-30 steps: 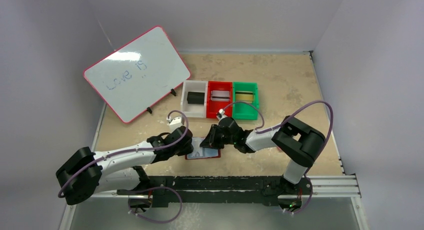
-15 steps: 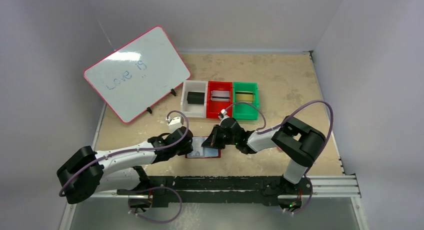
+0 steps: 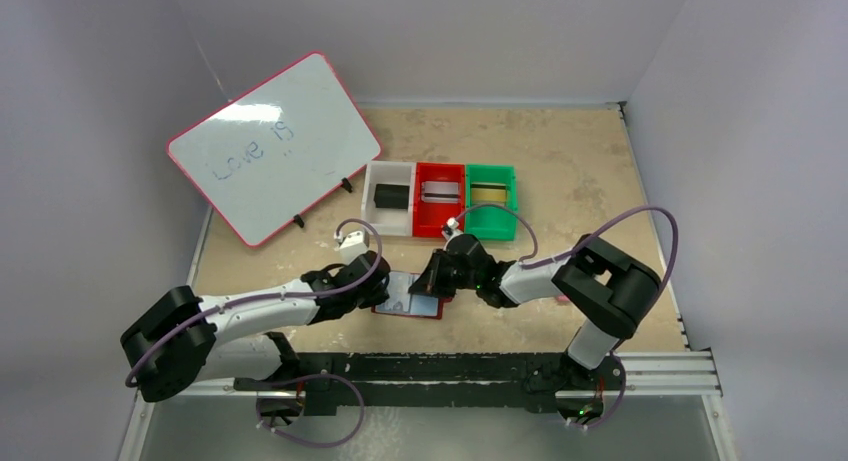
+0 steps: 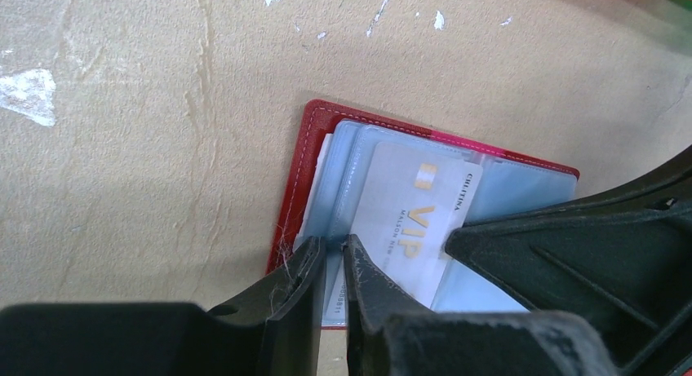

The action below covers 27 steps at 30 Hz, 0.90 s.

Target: Take the credit cards out of the card holder

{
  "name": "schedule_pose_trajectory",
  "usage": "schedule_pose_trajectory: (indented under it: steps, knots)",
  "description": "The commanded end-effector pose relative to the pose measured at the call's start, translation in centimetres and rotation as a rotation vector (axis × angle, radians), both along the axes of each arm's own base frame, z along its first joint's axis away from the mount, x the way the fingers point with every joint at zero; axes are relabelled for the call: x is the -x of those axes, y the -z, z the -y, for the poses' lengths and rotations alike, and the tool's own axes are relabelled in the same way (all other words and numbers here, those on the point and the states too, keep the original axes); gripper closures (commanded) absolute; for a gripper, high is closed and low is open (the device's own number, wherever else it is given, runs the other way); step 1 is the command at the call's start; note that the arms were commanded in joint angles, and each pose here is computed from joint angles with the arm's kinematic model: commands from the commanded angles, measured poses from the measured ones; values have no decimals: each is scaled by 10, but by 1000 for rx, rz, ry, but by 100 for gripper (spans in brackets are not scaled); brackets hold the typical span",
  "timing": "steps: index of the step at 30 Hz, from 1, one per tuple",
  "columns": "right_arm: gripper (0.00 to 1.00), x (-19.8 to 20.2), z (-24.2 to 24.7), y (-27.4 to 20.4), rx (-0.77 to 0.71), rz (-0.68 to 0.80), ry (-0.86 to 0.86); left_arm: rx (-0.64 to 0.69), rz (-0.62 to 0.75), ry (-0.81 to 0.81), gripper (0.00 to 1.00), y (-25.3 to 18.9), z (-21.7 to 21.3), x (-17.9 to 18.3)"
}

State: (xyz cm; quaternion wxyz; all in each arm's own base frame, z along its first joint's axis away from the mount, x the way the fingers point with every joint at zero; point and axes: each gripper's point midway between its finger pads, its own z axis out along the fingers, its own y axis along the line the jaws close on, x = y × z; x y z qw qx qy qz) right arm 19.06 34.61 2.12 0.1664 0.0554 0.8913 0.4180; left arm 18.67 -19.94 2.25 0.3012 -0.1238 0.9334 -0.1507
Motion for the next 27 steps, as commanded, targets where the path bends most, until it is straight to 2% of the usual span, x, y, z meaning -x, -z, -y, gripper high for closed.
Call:
schedule_pose_trajectory:
  steps: [1, 7, 14, 16, 20, 27]
  knots:
    - [100, -2, 7, -6, 30, 19, 2, -122, -62, -3, 86, 24, -25, 14]
    - [98, -2, 8, -8, 13, 16, 17, -90, -53, 16, 86, 19, -19, 13]
    - [76, -6, -8, -14, -57, 36, -10, -62, -43, 33, 86, 12, -14, 13]
    - [75, -5, -10, -14, -72, 32, -19, -60, -44, 36, 86, 12, -13, 13]
    - [76, -7, -13, -14, -85, 36, -18, -56, -42, 32, 86, 11, -13, 13]
    - [94, -5, -2, -7, -39, 9, 23, -59, -26, 3, 87, 9, -17, 10]
